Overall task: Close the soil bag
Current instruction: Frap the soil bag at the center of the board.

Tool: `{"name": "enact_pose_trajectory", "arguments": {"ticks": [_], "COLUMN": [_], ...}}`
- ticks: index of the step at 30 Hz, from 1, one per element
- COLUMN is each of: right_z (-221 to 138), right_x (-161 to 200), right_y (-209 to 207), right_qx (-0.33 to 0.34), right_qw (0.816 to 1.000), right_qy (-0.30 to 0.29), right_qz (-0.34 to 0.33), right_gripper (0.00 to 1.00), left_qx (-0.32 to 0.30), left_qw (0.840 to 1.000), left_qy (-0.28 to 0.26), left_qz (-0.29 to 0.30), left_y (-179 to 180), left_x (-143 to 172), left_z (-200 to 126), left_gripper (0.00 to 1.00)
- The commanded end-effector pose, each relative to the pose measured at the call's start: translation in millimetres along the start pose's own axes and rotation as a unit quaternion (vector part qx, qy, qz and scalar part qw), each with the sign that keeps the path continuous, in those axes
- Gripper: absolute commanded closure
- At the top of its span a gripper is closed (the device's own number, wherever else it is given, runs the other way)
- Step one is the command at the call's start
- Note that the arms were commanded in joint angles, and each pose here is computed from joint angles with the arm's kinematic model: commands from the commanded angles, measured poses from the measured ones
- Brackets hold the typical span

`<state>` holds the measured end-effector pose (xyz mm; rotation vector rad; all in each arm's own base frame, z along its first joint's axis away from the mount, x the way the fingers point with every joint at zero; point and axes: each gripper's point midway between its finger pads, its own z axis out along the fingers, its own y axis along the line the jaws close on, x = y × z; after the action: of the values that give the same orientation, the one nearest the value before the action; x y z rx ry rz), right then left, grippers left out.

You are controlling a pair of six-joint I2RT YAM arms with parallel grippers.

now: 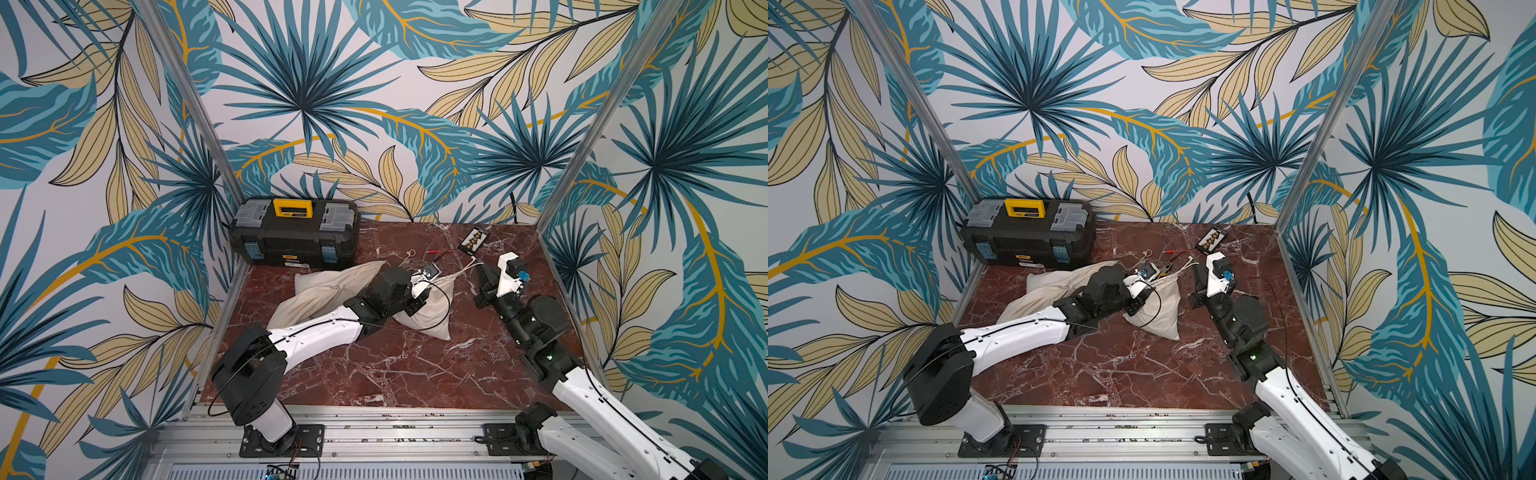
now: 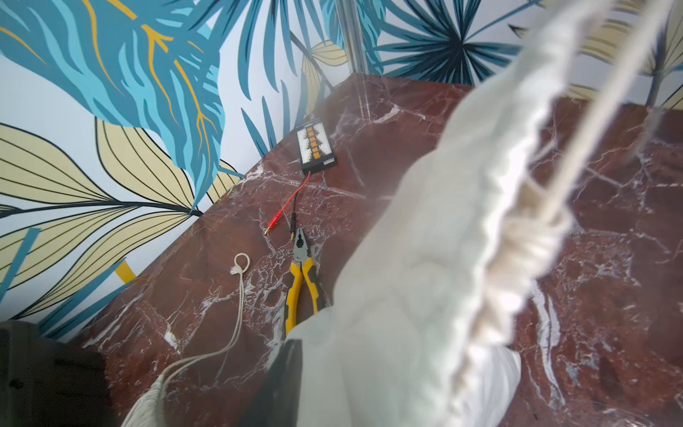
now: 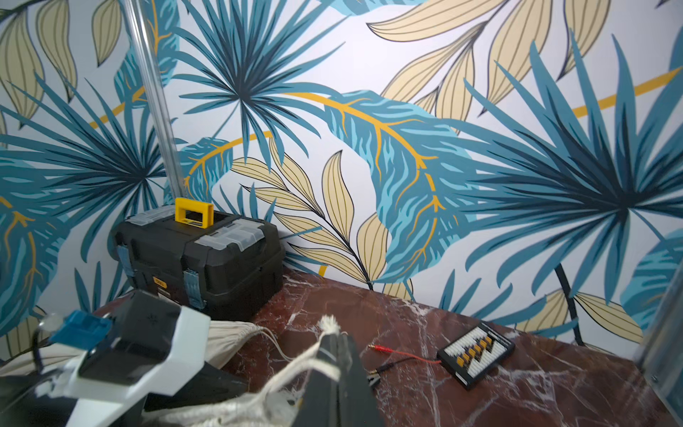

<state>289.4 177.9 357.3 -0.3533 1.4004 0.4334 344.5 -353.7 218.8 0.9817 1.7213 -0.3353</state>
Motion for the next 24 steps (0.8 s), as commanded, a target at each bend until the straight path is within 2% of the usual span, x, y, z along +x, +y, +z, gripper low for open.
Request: {"name": "enact_pose_trajectory", "arguments": {"ticks": [1,3,6,14,21,22,24], "right_z": [7.9,13.0,18.5,15.5,11.2,10.3,9.2], "right_x": [-27.4,-35.1,-42.5,-54.2,-57.3,-57.5,-58.4], "right_y": [16.6,20.6,27.8,39.8,43.2,43.3,41.8], "right_qx": [-0.047,-0.055,-0.072,-0.102,-0.11,-0.111,-0.106], "right_qw": [0.999,0.998,0.997,0.995,0.994,0.994,0.994], "right_qy": [-0.013,-0.012,-0.006,-0.007,0.005,0.006,0.01], "right_qz": [-0.01,-0.017,-0.018,-0.018,-0.018,-0.019,-0.02], "right_gripper": [1.0,1.0,1.0,1.0,1.0,1.0,1.0], "left_qx": [0.015,0.029,0.039,0.085,0.108,0.107,0.087], "left_qw": [0.997,0.993,0.99,0.978,0.978,0.979,0.984], "left_qy": [-0.072,-0.111,-0.139,-0.19,-0.178,-0.172,-0.157], "left_qz": [-0.009,-0.009,-0.008,0.017,0.024,0.023,0.018], "left_y": [4.6,2.1,0.7,-23.8,-36.5,-37.2,-31.4], "left_x": [-50.3,-70.4,-96.6,-142.4,-153.4,-151.1,-145.6], "left_z": [-30.0,-41.0,-50.3,-61.9,-39.9,-35.0,-24.5], "left_gripper": [0.48,0.4,0.29,0.25,0.39,0.44,0.6]}}
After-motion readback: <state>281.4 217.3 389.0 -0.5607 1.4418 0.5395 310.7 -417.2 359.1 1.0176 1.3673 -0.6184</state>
